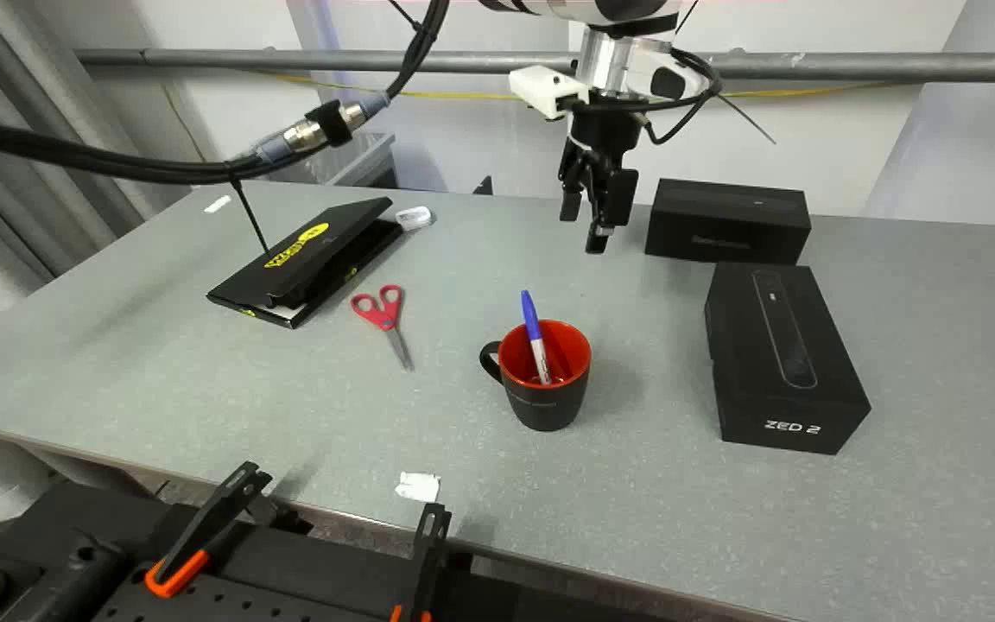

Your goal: Put the marker on the table

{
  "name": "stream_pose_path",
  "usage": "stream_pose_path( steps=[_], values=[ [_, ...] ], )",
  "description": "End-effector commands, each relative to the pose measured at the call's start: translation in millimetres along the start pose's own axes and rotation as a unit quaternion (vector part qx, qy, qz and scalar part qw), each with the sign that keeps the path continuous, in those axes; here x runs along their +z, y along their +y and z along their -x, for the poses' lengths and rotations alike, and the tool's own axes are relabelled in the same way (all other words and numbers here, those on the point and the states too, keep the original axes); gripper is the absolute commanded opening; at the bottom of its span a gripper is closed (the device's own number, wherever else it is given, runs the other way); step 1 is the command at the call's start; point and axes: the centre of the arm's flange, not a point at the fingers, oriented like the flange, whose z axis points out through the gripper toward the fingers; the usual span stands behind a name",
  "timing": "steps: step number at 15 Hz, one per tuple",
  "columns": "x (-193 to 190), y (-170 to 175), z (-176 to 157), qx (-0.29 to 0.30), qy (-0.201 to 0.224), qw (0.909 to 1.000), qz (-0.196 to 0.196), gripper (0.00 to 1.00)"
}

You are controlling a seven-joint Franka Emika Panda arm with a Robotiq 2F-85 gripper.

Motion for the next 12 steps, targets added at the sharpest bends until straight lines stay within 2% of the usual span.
stream_pose_path(
  steps=[1,12],
  values=[
    [0.0,0.0,0.0,0.000,0.000,1.0000,0.000,1.00],
    [-2.3,2.2,2.5,0.000,0.006,1.0000,-0.001,1.00]
  ],
)
